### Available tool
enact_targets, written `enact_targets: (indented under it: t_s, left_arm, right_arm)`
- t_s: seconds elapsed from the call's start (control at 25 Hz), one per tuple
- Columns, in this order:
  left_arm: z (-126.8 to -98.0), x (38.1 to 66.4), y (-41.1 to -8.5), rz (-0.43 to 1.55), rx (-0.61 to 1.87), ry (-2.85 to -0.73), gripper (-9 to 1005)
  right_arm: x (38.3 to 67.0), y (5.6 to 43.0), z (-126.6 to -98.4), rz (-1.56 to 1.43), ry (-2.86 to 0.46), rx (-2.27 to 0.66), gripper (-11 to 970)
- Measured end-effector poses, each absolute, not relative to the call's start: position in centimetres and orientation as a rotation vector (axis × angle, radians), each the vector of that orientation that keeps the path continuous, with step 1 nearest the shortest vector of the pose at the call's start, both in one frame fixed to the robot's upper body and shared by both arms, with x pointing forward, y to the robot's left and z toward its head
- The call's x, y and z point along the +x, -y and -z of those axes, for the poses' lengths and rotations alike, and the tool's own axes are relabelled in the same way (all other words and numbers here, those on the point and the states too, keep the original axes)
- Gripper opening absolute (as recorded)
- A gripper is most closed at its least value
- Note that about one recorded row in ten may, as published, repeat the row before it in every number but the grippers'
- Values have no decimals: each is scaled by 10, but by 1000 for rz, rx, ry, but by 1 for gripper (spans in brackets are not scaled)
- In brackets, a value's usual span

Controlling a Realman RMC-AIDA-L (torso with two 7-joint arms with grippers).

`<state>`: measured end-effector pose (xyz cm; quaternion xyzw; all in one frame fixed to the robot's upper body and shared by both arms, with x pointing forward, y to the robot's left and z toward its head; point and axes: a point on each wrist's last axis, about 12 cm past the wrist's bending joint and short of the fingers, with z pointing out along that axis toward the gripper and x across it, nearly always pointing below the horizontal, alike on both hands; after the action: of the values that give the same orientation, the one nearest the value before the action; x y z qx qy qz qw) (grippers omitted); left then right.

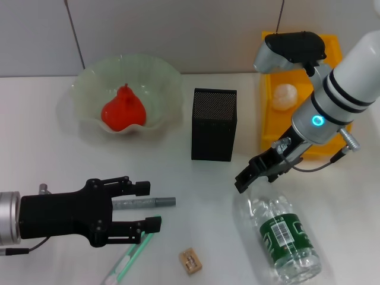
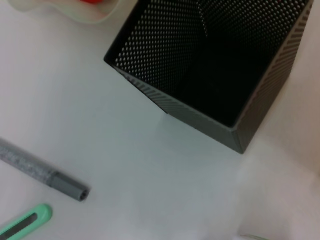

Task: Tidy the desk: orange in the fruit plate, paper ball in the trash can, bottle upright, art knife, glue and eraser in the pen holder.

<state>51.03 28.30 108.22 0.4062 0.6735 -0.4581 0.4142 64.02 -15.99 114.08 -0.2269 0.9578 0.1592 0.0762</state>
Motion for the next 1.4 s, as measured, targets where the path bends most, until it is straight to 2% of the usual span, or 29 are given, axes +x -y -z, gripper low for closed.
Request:
enact_targets:
  t_s: [0.56, 0.88, 1.12, 1.4]
  left_arm:
    - [-1082, 510, -283, 1149, 1026, -1690, 808]
    - [-1081, 509, -283, 1149, 1028, -1687, 808]
    - [-1081, 508, -283, 1150, 1026, -1688, 808]
    - [-1081, 508, -284, 1148, 1024, -1686, 809]
  right_arm:
    - [639, 160, -1135, -472, -2884, -650, 802]
    - [639, 161, -1135, -479, -2886, -641, 640]
    - [639, 161, -1135, -477, -2881, -636, 454]
    - [641, 161, -1136, -470, -2866, -649, 430]
